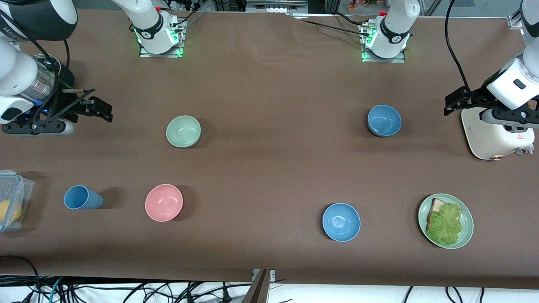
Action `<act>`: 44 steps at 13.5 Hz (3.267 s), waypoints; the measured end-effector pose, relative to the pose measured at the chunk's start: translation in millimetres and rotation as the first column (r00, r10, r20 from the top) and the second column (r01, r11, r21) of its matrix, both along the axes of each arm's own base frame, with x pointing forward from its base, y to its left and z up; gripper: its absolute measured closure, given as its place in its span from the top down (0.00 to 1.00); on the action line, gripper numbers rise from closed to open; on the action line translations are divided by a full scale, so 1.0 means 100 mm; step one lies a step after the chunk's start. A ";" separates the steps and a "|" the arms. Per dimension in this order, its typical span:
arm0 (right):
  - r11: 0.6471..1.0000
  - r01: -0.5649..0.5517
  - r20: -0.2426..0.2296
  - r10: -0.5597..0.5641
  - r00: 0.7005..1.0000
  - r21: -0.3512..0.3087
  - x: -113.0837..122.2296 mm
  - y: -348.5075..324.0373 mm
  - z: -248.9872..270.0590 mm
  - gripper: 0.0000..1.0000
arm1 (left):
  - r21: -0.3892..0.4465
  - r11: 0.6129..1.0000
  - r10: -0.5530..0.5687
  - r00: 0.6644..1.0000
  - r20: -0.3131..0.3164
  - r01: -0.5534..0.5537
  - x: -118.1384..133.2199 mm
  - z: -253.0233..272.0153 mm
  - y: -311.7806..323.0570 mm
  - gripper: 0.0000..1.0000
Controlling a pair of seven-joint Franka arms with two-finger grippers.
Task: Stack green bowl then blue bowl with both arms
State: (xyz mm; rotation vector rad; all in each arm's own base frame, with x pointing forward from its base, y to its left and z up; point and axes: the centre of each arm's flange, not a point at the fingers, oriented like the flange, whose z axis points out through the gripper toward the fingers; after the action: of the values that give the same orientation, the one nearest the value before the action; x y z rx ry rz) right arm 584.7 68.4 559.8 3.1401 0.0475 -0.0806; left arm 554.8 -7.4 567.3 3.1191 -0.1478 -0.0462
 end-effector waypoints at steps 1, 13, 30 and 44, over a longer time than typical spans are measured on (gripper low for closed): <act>1.000 0.000 0.000 0.000 1.000 0.000 0.00 0.00 0.00 1.00 | 0.000 1.000 0.000 1.000 0.000 0.000 0.00 0.00 0.00 1.00; 1.000 0.007 -0.002 -0.007 1.000 0.000 0.01 -0.04 -0.01 1.00 | 0.000 1.000 0.000 1.000 0.000 0.000 0.00 0.00 0.00 1.00; 1.000 0.011 -0.003 -0.011 1.000 0.000 0.01 -0.06 -0.02 1.00 | 0.000 1.000 0.000 1.000 0.000 0.000 0.00 0.00 0.00 1.00; 0.998 0.002 -0.120 0.006 0.993 0.060 0.31 0.23 -0.97 1.00 | 0.000 1.000 -0.001 1.000 0.000 0.001 0.01 0.00 0.00 1.00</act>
State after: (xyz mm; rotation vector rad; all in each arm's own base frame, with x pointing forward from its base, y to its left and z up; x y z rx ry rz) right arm 615.9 91.0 462.4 3.1906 0.0541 -0.2733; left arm 555.5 -7.8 567.0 3.1190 -0.1489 -0.0467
